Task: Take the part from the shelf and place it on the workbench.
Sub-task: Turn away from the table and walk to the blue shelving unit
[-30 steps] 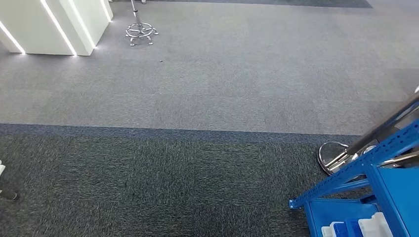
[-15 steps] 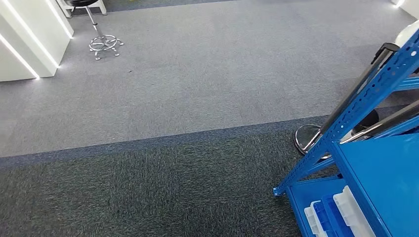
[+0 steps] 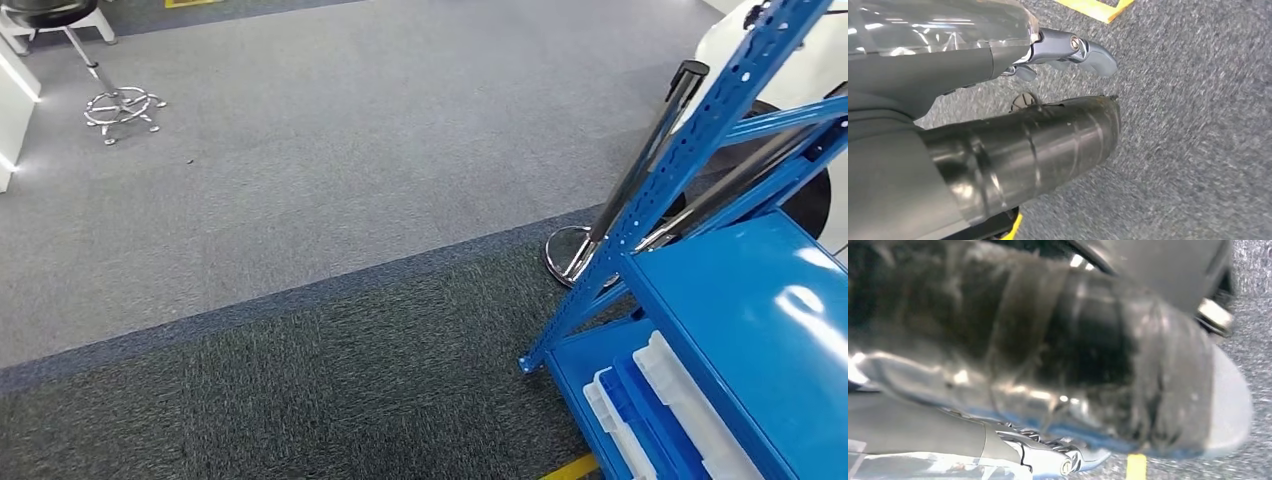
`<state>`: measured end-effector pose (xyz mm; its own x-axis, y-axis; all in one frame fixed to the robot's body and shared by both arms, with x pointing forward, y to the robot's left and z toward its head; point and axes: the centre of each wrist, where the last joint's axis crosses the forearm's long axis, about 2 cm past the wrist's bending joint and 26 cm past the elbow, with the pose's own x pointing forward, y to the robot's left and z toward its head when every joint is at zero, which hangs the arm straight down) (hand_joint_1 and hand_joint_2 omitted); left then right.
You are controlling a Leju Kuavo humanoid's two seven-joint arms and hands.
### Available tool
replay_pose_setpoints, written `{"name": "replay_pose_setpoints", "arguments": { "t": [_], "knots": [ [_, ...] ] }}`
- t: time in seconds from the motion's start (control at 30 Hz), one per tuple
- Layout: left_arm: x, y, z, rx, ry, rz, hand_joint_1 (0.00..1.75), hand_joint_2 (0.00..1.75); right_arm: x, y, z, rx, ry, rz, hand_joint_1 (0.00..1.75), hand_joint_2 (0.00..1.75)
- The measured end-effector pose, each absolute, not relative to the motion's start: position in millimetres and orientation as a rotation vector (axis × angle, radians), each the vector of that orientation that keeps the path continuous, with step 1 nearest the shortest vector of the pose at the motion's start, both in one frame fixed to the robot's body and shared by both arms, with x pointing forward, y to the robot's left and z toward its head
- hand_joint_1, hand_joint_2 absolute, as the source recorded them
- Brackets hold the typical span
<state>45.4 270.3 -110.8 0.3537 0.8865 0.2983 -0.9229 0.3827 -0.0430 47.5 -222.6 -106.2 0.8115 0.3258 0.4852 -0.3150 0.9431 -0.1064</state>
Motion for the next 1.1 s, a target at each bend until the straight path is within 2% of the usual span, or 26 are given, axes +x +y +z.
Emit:
{"name": "replay_pose_setpoints", "arguments": {
  "t": [1.1],
  "knots": [
    [45.5,266.0,-110.6,0.120,-0.284,1.183,0.00,0.00,44.6,-223.0,-106.6,-0.018,-0.512,0.356,0.00,0.00]
  ]
}}
